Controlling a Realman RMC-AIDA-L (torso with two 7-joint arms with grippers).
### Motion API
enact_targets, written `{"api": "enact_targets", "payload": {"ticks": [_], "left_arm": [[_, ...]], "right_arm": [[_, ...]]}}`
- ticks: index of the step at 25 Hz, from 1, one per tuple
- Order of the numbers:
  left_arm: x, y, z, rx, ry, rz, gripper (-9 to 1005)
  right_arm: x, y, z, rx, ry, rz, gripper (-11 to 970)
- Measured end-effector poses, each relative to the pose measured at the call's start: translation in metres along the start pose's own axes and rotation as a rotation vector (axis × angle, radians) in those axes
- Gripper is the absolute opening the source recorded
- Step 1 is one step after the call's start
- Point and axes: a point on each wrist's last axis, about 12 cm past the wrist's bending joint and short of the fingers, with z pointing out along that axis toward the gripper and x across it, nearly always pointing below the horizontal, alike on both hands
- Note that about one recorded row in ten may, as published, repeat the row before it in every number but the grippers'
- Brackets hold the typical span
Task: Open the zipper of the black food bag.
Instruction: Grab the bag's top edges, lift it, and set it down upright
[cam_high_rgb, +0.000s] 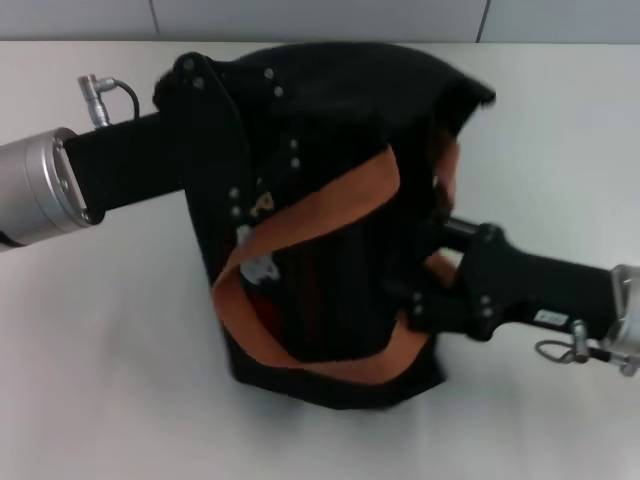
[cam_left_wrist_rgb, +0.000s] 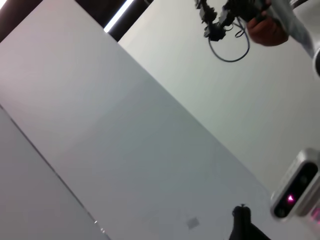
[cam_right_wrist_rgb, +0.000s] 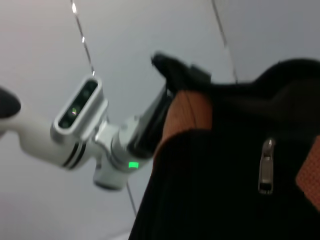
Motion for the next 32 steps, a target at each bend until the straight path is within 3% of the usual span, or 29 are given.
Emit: {"api": "enact_targets", "payload": {"ticks": [6, 11, 16, 22, 23, 27, 32], "left_arm": [[0.000, -0.007, 0.005, 0.020, -0.022, -0.006, 172], [0.000, -0.015, 0.005, 0.036, -0.031, -0.001, 172], [-0.002, -0.036, 0.002, 0.042, -0.048, 0.013, 172], [-0.003, -0.040, 0.000, 0.032, -0.051, 0.009, 172], [-0.003, -0.040, 0.000, 0.032, -0.051, 0.009, 172], [-0.003, -0.043, 0.000, 0.029, -0.053, -0.002, 171], [-0.002, -0.043, 0.001, 0.033, -0.049, -0.005, 170]], "right_arm": [[0.002, -0.004, 0.004, 0.013, 0.037, -0.003, 841], [0.004, -0.015, 0.007, 0.088, 0.077, -0.018, 841], [0.002, -0.023, 0.012, 0.113, 0.105, -0.037, 841], [0.001, 0.001, -0.013, 0.044, -0.024, -0.080, 841], [0.002, 0.010, -0.029, 0.066, -0.082, -0.117, 841], [0.005, 0.025, -0.050, 0.120, -0.167, -0.194, 840], [0.009, 0.035, -0.058, 0.191, -0.258, -0.257, 818]]}}
